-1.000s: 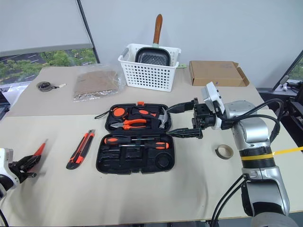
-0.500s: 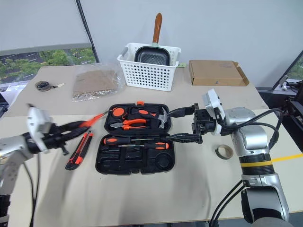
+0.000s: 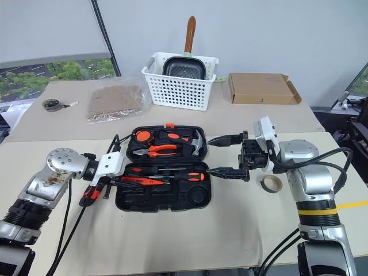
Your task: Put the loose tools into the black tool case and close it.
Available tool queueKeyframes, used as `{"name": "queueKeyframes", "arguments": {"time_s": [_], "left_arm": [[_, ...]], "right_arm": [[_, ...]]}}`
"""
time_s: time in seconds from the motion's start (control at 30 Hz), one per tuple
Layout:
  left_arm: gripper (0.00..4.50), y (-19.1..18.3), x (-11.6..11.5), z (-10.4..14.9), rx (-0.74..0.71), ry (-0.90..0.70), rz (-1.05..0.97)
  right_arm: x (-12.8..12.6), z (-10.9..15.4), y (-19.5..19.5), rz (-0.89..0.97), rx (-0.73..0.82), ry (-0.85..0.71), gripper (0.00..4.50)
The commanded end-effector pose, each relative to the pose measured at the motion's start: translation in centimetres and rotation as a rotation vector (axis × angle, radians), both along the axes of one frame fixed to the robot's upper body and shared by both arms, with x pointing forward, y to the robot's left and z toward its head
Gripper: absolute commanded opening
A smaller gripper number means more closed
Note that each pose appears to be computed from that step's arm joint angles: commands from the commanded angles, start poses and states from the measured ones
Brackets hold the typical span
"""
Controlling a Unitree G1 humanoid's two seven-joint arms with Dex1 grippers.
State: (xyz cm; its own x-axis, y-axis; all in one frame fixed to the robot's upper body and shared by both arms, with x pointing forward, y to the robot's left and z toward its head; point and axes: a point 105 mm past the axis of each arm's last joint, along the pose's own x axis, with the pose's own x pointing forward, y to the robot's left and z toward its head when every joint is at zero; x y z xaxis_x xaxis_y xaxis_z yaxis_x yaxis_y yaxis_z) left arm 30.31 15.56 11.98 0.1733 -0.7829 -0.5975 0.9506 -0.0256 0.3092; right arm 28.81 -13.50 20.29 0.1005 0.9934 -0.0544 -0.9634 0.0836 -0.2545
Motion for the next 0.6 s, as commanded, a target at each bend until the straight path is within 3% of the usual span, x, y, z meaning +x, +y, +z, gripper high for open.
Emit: {"name": "queueKeyframes", "arguments": {"time_s": [0.03, 0.27, 0.43, 0.47, 0.5, 0.6], "left_arm": [[0.49, -0.6, 0.0, -0.2, 0.032, 0.009, -0.017], [0.49, -0.3, -0.1, -0.5, 0.077, 0.031, -0.001], [0.49, -0.8, -0.1, -0.3, 0.033, 0.03, 0.01], [1.49, -0.9, 0.0, 0.0, 0.011, 0.018, 0.019], [1.66, -1.1, 0.4, 0.6, -0.024, -0.01, 0.033], [2.83, -1.3, 0.4, 2.4, -0.113, -0.054, 0.048]], "right_arm": [[-0.5, 1.4, -0.4, -0.009, 0.018, -0.071, 4.5], [-0.3, 1.3, -0.3, -0.016, 0.018, -0.075, 4.5], [-0.2, 1.3, -0.4, -0.013, 0.018, -0.075, 4.5], [-0.1, 1.2, -0.4, -0.013, 0.018, -0.075, 4.5], [-0.1, 1.2, -0.4, -0.011, 0.017, -0.074, 4.5], [-0.1, 1.2, -0.4, -0.007, 0.016, -0.073, 4.5]]}}
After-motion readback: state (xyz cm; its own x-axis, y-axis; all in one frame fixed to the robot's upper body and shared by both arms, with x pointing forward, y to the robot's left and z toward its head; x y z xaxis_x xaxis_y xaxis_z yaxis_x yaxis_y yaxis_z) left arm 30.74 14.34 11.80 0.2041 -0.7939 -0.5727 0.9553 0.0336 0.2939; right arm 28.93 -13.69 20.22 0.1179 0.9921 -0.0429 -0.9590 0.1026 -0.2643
